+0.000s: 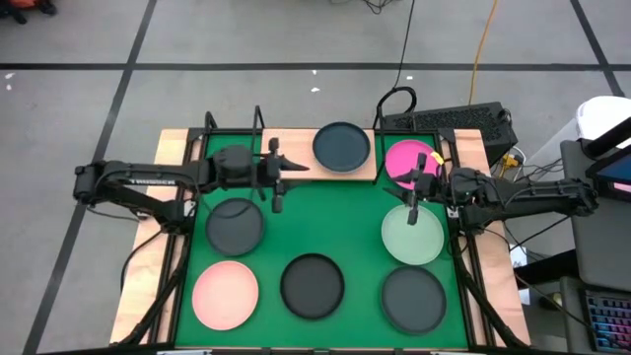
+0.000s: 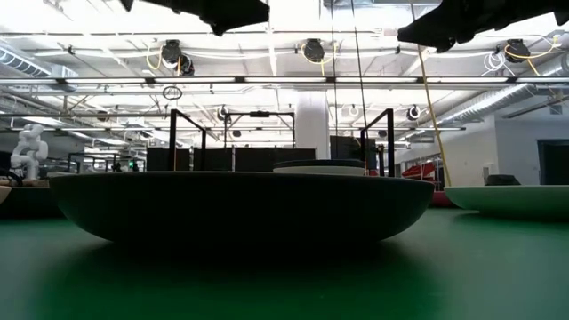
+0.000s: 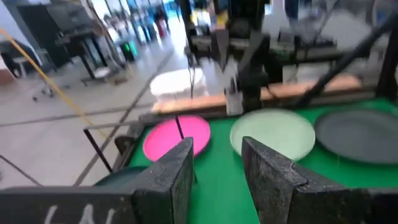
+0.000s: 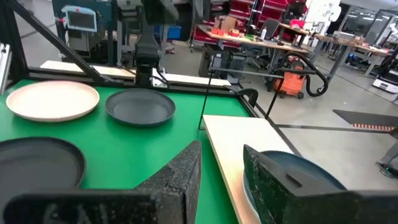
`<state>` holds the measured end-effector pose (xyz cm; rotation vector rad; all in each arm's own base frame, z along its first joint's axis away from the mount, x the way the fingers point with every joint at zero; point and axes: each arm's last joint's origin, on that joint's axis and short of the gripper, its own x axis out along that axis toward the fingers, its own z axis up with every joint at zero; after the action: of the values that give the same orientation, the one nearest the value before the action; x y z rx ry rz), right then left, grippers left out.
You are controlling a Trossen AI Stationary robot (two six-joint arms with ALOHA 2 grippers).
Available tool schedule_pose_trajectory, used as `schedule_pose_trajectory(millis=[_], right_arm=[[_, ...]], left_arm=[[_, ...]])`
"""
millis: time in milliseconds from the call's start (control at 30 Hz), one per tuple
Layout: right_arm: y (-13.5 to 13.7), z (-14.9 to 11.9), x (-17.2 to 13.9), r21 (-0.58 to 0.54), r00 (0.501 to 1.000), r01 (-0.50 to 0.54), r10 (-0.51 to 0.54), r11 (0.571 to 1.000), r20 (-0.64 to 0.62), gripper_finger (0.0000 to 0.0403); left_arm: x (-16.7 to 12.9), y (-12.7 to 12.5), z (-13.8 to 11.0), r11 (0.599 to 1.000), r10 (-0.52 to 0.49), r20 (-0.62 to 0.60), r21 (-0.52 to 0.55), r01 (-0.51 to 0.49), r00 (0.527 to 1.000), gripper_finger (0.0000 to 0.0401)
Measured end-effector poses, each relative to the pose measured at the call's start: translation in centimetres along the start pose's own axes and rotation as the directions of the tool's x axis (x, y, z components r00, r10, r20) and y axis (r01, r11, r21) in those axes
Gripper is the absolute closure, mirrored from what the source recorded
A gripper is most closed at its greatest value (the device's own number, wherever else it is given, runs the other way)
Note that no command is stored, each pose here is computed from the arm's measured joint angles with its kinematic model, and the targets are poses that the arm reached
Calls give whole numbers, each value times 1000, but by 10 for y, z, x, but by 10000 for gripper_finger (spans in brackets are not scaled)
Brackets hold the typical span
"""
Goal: Place and stack plates onto a shelf
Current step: Stack the light green plate on top of the black plate
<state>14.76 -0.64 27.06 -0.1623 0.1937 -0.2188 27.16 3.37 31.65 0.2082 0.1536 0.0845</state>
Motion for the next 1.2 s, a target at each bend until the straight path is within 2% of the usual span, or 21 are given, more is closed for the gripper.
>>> schedule_pose_trajectory(millis=[133, 233, 333, 467, 667, 767, 833, 933, 1000, 1133, 1200], right_arm=[[0, -2, 0, -12, 1000, 20, -21, 1000, -24, 300], [-3, -1, 2, -21, 995, 89, -89, 996, -34, 300], [-5, 8, 3, 1, 992, 104, -104, 995, -71, 300], [-5, 17, 7, 7, 970, 91, -87, 996, -225, 300], [-4, 23, 17, 22, 909, 89, -72, 996, -410, 300], [-1, 15, 21, 65, 855, 80, -34, 995, -517, 300], [2, 8, 25, 132, 812, 42, 43, 990, -582, 300], [8, -3, 29, 258, 718, -20, 194, 966, -669, 300], [11, -11, 33, 316, 648, -24, 256, 949, -718, 300], [17, -25, 41, 368, 522, 9, 310, 930, -795, 300], [21, -30, 46, 383, 489, 5, 331, 924, -807, 300]], left_arm=[[-17, -9, -23, 999, 28, 129, -27, -25, 991, 259], [-29, -12, -36, 997, 76, 266, -42, -67, 961, 259], [-37, -16, -53, 995, 94, 333, -63, -78, 938, 259], [-44, -19, -66, 993, 104, 381, -85, -77, 918, 259], [-44, -20, -71, 993, 100, 365, -88, -73, 925, 258], [-44, -20, -71, 993, 100, 367, -88, -73, 925, 258], [-44, -20, -71, 993, 100, 368, -88, -73, 924, 258], [-44, -20, -71, 994, 100, 368, -82, -75, 925, 258], [-44, -20, -71, 994, 99, 368, -80, -75, 925, 258], [-44, -19, -70, 995, 102, 371, -51, -89, 923, 258], [-45, -19, -70, 994, 105, 380, -37, -99, 919, 258]])
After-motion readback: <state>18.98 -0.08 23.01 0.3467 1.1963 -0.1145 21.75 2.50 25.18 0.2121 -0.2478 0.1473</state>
